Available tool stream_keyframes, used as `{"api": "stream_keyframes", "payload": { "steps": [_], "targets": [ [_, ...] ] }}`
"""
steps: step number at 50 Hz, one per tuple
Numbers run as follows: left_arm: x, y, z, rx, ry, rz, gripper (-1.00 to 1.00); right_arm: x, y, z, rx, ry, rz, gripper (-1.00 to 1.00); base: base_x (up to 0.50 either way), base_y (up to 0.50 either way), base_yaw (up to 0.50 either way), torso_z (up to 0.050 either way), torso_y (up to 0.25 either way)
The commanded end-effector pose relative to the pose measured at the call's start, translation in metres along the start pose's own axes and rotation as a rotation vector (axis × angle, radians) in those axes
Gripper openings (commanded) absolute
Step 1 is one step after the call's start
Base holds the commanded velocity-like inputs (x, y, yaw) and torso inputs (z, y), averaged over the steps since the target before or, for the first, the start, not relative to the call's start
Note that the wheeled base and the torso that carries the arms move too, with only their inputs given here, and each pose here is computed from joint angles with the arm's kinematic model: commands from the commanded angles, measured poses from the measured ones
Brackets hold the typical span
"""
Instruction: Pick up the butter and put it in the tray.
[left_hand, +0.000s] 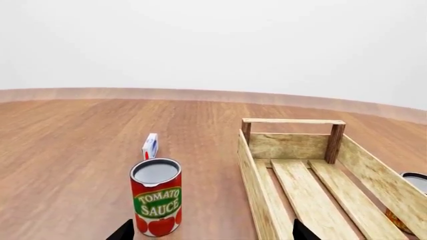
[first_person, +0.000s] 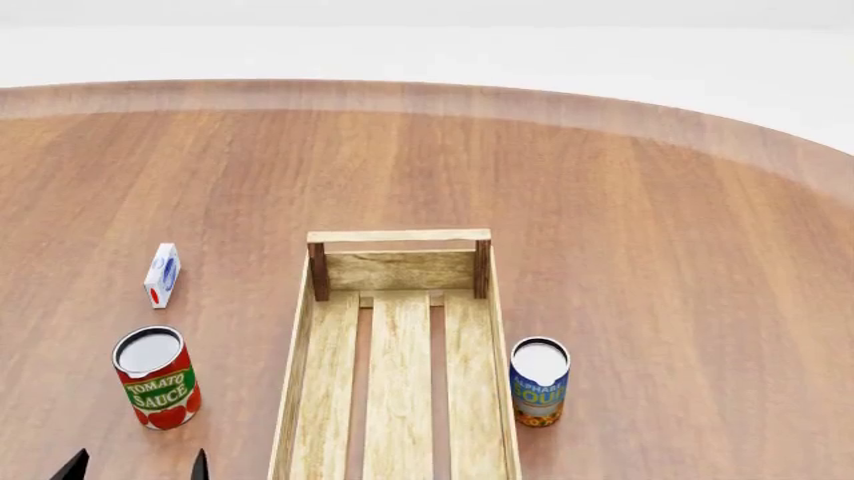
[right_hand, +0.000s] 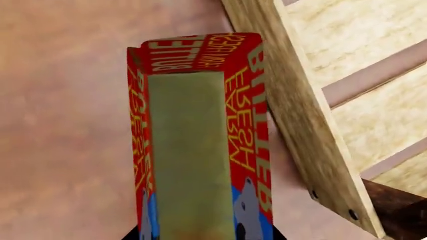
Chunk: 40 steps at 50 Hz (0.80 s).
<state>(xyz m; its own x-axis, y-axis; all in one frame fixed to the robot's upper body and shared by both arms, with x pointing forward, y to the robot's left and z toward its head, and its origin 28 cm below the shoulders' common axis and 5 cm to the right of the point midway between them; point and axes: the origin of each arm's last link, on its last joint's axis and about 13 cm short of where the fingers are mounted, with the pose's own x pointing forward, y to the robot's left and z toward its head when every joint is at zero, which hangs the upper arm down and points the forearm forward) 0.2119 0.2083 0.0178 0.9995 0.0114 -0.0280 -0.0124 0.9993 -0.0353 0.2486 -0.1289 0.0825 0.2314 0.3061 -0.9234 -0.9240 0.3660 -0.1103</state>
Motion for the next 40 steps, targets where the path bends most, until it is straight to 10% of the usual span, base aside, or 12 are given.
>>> {"api": "stream_keyframes", "payload": {
  "steps": [1,40],
  "targets": [
    [0.000,0.001,0.000,-0.006,0.003,0.002,1.00,-0.024,0.010,0.009,-0.029,-0.023,-0.014,-1.00,0.00,0.00,0.00,0.000,0.000],
    [0.000,0.003,-0.001,-0.017,0.003,0.011,1.00,-0.115,-0.005,0.019,0.139,-0.214,-0.215,-1.00,0.00,0.00,0.00,0.000,0.000]
  ]
}}
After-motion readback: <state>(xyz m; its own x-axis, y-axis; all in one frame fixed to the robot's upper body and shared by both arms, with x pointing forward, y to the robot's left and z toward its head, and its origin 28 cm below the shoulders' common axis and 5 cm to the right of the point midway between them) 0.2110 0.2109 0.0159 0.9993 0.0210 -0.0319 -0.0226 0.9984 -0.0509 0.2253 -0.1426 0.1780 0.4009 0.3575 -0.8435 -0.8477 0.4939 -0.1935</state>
